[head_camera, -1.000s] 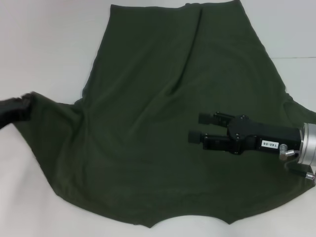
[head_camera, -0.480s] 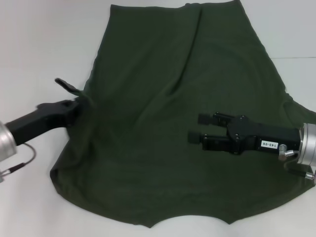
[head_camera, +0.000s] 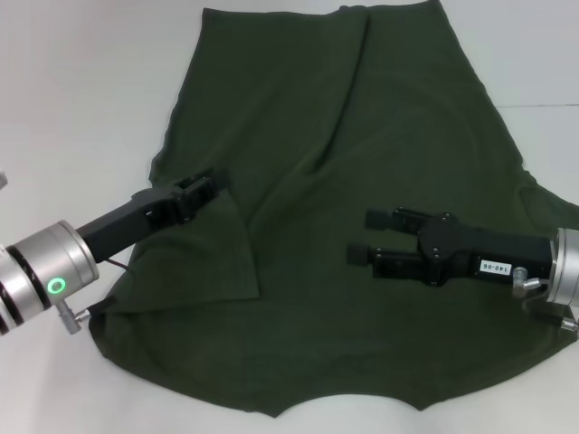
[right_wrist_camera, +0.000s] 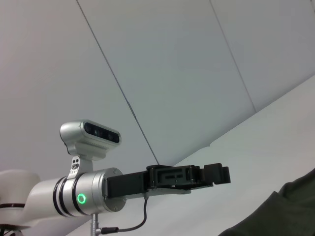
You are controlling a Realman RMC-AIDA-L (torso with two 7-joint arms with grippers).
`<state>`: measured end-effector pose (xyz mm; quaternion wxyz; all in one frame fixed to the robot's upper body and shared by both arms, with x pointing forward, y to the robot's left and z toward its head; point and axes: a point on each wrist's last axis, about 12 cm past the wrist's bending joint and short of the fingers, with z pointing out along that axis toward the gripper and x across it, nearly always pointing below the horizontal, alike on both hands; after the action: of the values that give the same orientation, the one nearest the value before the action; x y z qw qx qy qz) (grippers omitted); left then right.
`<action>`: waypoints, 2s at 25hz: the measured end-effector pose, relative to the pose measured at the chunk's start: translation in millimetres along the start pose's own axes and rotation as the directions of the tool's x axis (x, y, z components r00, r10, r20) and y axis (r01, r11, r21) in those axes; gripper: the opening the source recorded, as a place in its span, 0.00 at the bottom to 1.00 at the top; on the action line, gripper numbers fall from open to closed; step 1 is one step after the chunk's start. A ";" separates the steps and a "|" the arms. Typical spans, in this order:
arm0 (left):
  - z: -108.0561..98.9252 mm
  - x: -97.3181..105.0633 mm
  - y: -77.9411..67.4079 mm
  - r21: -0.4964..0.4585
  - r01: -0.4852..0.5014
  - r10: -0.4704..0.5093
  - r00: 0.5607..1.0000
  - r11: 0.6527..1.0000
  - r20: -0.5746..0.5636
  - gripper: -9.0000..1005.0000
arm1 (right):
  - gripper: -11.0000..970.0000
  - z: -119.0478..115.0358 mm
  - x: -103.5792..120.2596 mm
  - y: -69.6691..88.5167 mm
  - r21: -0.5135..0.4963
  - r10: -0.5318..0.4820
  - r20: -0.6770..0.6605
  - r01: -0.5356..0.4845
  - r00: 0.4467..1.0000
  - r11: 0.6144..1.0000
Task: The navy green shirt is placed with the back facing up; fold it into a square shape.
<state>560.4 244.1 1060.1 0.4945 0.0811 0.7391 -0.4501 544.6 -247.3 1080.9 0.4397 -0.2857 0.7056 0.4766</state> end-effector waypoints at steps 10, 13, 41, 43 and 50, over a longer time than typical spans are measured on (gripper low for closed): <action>-1.8 2.3 -8.0 0.067 -0.020 0.019 0.999 0.998 0.027 0.42 | 0.94 -13.2 -1.3 -5.0 0.052 0.063 0.059 -0.066 0.996 0.996; -2.4 3.5 -15.5 0.129 -0.079 0.076 0.997 0.989 0.030 0.47 | 0.94 -27.2 -2.6 -9.3 0.091 0.140 0.099 -0.149 0.985 0.985; 4.8 43.5 -35.8 0.296 -0.391 0.424 0.904 0.872 -0.056 0.75 | 0.94 -169.4 -9.3 -61.0 0.627 0.505 0.203 -0.507 0.839 0.592; 4.7 44.6 -36.0 0.297 -0.386 0.420 0.906 0.873 -0.057 0.75 | 0.94 -172.1 -9.4 -62.6 0.643 0.510 0.200 -0.505 0.837 0.576; 4.0 45.7 -36.0 0.293 -0.382 0.415 0.908 0.876 -0.055 0.75 | 0.94 -171.3 -8.9 -65.3 0.662 0.494 0.201 -0.489 0.846 0.569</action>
<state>520.0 205.4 1044.0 0.5165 0.3258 0.6640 -0.4314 542.7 -430.6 1088.5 0.3611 0.1049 0.8832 0.2802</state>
